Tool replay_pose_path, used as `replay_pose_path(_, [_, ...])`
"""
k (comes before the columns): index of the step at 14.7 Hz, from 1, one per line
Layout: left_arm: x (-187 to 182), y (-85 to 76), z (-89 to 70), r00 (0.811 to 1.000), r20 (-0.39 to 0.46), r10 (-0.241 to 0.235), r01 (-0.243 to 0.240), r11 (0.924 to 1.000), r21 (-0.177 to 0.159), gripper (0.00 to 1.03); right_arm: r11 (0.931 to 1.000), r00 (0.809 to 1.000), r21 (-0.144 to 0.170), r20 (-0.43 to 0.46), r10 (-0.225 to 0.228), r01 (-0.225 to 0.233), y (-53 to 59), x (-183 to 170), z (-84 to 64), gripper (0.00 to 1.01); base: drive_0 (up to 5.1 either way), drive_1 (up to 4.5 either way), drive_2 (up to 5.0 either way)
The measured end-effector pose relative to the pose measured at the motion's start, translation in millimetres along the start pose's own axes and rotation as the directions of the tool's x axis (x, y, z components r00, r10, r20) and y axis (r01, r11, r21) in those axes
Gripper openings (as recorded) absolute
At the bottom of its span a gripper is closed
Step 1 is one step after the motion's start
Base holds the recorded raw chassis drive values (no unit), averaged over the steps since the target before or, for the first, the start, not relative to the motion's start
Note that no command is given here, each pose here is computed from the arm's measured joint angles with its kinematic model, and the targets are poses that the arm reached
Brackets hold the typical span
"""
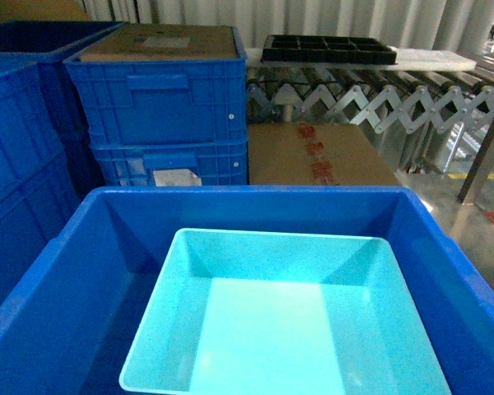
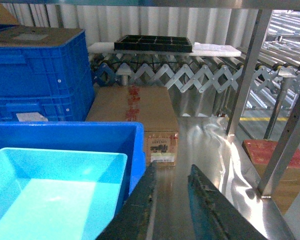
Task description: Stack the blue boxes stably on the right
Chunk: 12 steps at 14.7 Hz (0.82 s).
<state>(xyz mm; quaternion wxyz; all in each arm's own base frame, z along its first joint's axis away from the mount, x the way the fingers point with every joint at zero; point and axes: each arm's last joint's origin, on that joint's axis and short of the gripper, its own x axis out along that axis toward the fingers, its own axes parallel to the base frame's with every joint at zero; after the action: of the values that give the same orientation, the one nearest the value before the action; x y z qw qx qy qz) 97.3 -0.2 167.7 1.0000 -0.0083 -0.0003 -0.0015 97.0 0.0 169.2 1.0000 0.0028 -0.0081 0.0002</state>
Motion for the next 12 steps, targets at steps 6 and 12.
replay_pose_path(6, [0.0,0.1,0.2,1.0,0.002,0.003,-0.003,1.0,0.001,1.0,1.0,1.0,0.0,-0.011,0.0,0.0,0.0,0.1,-1.6,0.99,0.0,0.0,0.0])
replay_pose_path(12, [0.0,0.1,0.2,1.0,0.002,0.003,-0.003,1.0,0.001,0.98,1.0,1.0,0.0,-0.011,0.0,0.0,0.0,0.1,-1.6,0.98,0.0,0.0,0.0])
